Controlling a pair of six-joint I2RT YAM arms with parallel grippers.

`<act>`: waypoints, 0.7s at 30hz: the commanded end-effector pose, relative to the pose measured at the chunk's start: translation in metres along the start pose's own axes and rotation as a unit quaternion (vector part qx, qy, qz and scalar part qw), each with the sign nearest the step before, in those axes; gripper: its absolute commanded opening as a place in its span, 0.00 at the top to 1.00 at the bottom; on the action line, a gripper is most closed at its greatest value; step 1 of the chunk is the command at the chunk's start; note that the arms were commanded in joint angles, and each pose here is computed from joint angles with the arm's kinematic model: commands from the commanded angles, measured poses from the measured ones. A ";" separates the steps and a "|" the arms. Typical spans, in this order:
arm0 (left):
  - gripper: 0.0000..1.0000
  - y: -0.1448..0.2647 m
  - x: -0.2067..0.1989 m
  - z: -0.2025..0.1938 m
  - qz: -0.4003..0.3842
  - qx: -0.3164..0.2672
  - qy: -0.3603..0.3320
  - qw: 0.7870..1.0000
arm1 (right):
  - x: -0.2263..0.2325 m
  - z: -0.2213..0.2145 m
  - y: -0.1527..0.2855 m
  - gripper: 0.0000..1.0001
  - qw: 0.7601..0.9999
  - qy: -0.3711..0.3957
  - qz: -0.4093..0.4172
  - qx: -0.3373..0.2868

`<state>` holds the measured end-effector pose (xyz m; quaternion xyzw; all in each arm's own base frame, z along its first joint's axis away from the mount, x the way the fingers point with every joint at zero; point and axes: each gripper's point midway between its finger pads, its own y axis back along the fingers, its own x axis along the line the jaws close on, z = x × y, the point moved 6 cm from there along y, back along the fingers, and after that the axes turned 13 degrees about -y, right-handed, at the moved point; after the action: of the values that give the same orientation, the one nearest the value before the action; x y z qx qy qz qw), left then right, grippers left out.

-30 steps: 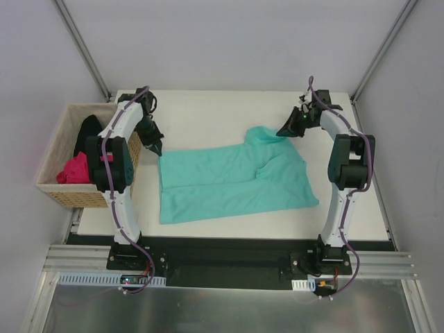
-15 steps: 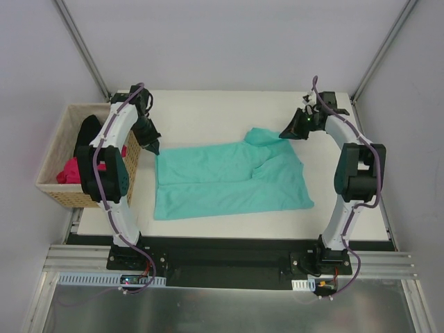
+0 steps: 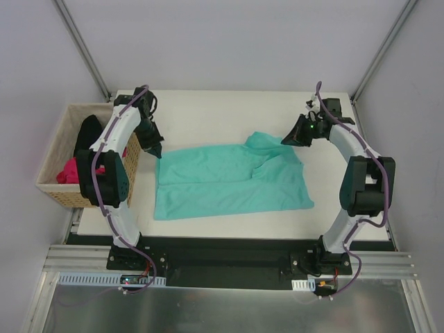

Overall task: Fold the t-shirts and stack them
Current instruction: Fold the other side of the tshirt into a rectangle

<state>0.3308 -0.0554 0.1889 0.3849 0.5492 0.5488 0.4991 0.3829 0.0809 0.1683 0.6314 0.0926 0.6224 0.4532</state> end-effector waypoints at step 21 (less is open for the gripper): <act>1.00 0.041 0.019 -0.047 0.041 -0.008 -0.022 0.999 | 0.022 -0.036 0.067 0.99 0.997 0.052 0.003 -0.062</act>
<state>0.2945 -0.0465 0.2111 0.3991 0.5320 0.5620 0.4917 0.3390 0.0757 0.2076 0.5912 0.0752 0.6439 0.4798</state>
